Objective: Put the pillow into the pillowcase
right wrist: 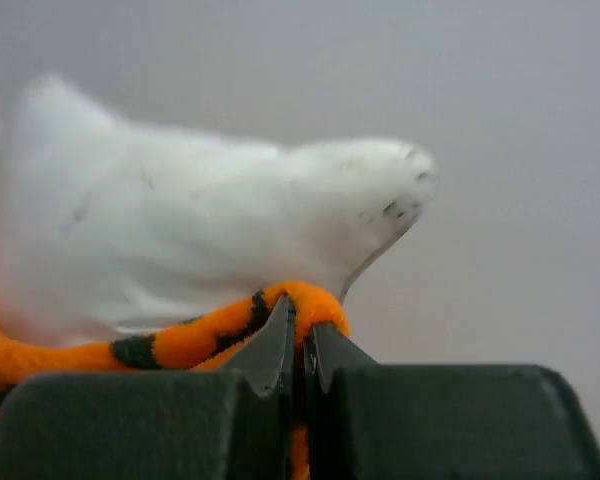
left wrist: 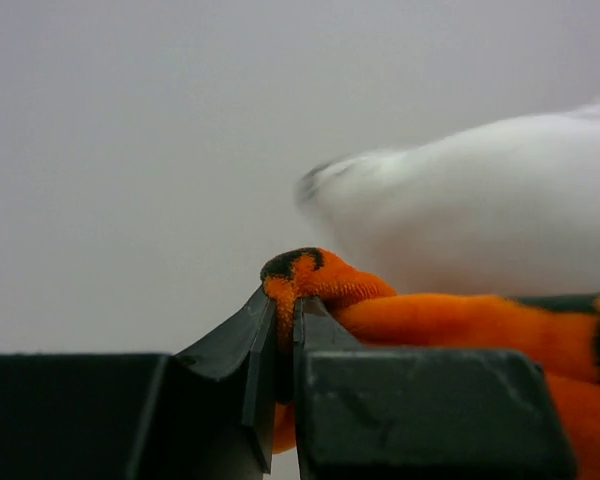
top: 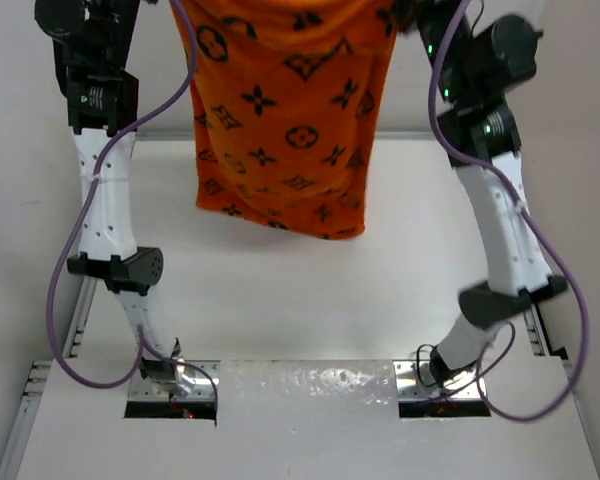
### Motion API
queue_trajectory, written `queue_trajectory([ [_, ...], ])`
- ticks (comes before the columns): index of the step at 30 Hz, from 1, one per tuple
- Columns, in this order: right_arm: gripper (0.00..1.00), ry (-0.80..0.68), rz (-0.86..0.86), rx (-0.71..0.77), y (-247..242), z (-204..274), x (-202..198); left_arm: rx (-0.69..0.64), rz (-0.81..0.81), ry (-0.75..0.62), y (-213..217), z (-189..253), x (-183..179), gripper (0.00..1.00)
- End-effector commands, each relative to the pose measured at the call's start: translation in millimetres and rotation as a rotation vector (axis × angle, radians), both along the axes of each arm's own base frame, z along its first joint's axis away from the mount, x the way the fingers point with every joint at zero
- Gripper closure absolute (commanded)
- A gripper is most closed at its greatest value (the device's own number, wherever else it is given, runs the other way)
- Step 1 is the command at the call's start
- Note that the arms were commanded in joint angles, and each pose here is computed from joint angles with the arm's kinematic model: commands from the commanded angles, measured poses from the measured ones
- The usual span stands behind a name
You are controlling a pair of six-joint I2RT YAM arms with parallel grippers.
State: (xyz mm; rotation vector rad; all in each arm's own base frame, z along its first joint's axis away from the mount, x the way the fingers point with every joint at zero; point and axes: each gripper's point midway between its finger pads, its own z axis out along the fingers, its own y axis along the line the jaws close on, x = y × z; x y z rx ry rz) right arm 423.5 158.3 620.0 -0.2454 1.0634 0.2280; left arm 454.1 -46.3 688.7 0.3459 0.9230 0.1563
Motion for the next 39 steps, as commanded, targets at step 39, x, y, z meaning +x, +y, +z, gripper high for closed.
queue_trajectory([
  [39, 1.0, 0.13, -0.086, -0.024, -34, -73, 0, -0.138, -0.124, 0.415, 15, -98, 17, 1.0],
])
